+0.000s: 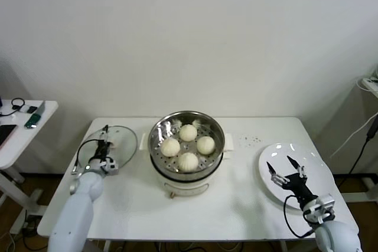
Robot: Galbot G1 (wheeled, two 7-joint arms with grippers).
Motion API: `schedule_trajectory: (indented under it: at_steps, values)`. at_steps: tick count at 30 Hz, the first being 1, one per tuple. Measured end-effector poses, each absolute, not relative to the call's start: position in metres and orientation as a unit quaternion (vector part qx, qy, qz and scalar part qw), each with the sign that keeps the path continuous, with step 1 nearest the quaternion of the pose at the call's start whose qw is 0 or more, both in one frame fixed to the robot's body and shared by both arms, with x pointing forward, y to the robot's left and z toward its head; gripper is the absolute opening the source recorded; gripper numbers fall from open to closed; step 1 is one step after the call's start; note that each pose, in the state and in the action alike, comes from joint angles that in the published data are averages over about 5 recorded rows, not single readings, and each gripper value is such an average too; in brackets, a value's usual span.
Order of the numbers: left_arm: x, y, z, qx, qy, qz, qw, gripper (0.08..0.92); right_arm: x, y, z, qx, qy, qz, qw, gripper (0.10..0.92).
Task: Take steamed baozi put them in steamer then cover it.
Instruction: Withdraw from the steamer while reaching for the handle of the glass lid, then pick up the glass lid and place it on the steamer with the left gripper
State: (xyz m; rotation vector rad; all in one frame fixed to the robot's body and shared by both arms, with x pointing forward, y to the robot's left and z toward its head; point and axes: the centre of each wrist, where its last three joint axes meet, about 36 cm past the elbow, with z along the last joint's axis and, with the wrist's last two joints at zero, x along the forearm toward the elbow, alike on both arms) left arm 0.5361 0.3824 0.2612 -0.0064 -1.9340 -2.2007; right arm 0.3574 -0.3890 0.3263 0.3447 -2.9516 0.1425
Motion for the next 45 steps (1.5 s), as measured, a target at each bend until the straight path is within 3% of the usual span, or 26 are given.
schedule_trajectory:
  at_steps: [19,32,45]
  values:
    - [0.532,0.386,0.26,-0.004,-0.658,-0.746,0.101,0.177,0.36,-0.389,0.322,0.117,-0.989,0.055,0.078,0.823]
    - [0.515,0.385,0.288,0.031,-0.651,-0.754,0.074,0.155,0.366,-0.395,0.325,0.118,-0.988,0.062,0.072,0.823]
    - [0.463,0.367,0.329,0.087,-0.645,-0.757,0.046,0.155,0.372,-0.4,0.323,0.126,-0.987,0.067,0.068,0.823]
